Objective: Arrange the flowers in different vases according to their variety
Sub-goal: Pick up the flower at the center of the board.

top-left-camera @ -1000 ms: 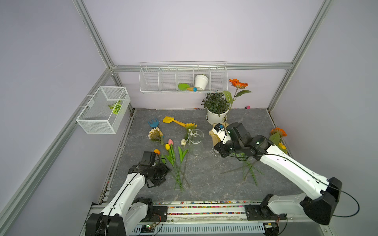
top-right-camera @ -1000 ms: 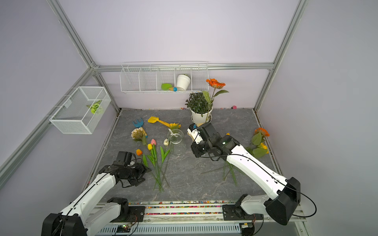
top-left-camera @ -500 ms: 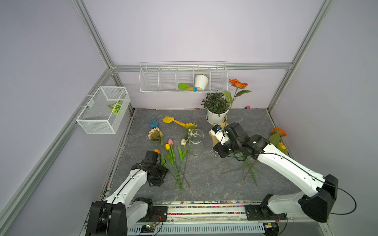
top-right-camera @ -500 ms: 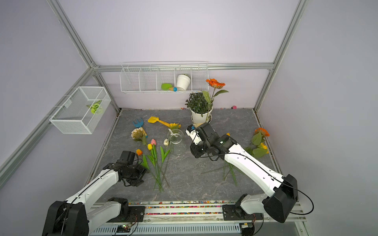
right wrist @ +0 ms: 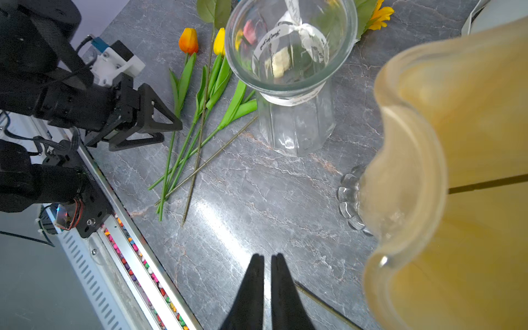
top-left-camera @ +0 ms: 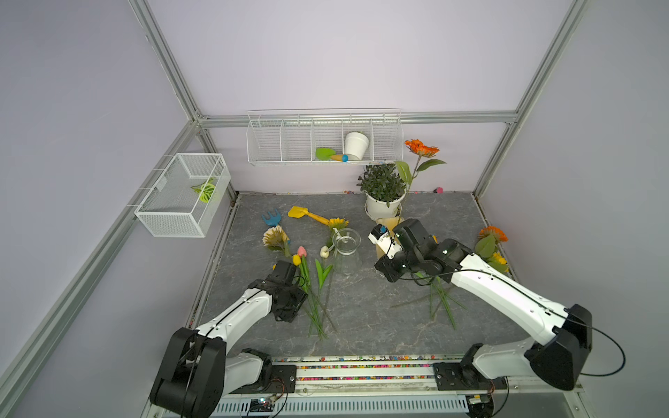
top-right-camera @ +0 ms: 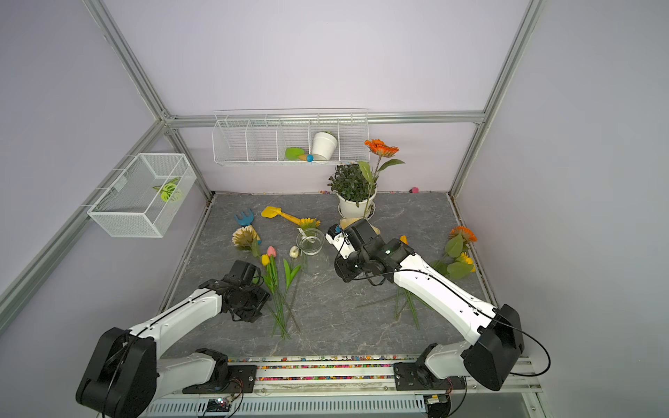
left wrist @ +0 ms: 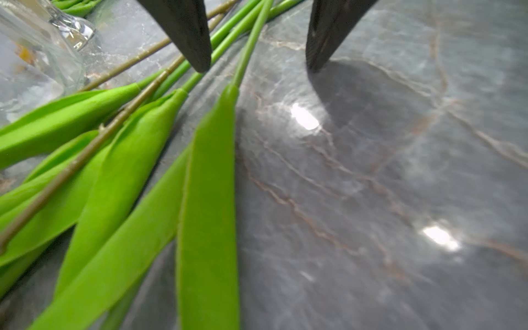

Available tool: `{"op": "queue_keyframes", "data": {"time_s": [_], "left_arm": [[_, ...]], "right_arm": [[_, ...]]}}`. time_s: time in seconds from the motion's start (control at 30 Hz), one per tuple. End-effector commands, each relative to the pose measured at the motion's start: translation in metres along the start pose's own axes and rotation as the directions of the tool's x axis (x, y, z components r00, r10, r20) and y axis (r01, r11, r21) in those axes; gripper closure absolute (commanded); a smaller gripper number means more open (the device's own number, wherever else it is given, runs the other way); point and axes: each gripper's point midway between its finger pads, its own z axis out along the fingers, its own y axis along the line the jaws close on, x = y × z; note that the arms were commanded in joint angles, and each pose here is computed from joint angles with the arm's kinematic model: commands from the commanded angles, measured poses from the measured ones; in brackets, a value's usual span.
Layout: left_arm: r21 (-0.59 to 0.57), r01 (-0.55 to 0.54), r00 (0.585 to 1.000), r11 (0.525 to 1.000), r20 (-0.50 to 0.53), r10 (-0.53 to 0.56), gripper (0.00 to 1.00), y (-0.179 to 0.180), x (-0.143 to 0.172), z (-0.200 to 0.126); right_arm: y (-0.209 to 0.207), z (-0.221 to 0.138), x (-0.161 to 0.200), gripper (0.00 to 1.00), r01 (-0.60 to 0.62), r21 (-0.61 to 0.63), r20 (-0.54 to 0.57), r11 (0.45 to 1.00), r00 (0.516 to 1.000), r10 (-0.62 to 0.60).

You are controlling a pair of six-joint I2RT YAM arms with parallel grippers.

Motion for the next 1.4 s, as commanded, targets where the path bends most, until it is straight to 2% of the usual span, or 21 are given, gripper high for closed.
{"op": "queue_keyframes", "data": {"time_s": [0.0, 0.13, 0.2, 0.57, 0.63, 0.77, 0.93, 1.1, 1.23, 1.37], "left_arm": [[-0.016, 0.009, 0.999, 1.000, 0.035, -0.009, 0.43, -0.004, -0.007, 0.004], [-0.084, 0.009, 1.000, 0.996, 0.030, -0.006, 0.49, 0.012, -0.005, 0.011], [-0.119, 0.000, 1.000, 0.993, 0.029, 0.003, 0.56, 0.019, -0.005, 0.013], [-0.275, -0.066, 0.998, 0.959, -0.018, 0.063, 0.64, 0.050, -0.005, 0.042], [-0.296, -0.077, 0.997, 0.952, -0.034, 0.070, 0.70, 0.055, -0.003, 0.048], [-0.324, -0.087, 0.996, 0.942, -0.059, 0.072, 1.00, 0.066, 0.000, 0.057], [-0.336, -0.090, 0.995, 0.938, -0.067, 0.071, 1.00, 0.073, 0.002, 0.059], [-0.333, -0.088, 0.996, 0.939, -0.042, 0.079, 1.00, 0.077, 0.002, 0.045], [-0.326, -0.112, 0.991, 0.939, 0.027, 0.128, 1.00, 0.074, 0.002, 0.013], [-0.270, -0.129, 0.978, 0.954, 0.127, 0.167, 1.00, 0.063, 0.000, -0.030]], "right_arm": [[0.006, 0.002, 0.003, 0.87, 0.021, -0.026, 0.001, 0.999, 1.000, -0.021], [0.006, 0.001, 0.004, 0.88, 0.021, -0.029, 0.003, 0.999, 1.000, -0.021], [0.007, 0.001, 0.005, 0.88, 0.021, -0.032, 0.005, 0.999, 1.000, -0.021], [0.011, -0.001, 0.003, 0.90, 0.022, -0.052, 0.019, 0.998, 1.000, -0.021], [0.013, -0.003, 0.002, 0.90, 0.021, -0.062, 0.023, 0.998, 1.000, -0.019], [0.020, -0.007, 0.002, 0.90, 0.035, -0.098, 0.033, 0.995, 0.999, -0.032], [0.027, -0.012, 0.000, 0.90, 0.064, -0.137, 0.052, 0.988, 0.997, -0.057], [0.028, -0.013, -0.001, 0.90, 0.070, -0.138, 0.056, 0.988, 0.996, -0.063], [0.027, -0.013, 0.000, 0.90, 0.068, -0.130, 0.053, 0.989, 0.997, -0.062], [0.027, -0.015, -0.002, 0.90, 0.071, -0.127, 0.058, 0.989, 0.996, -0.064]]}}
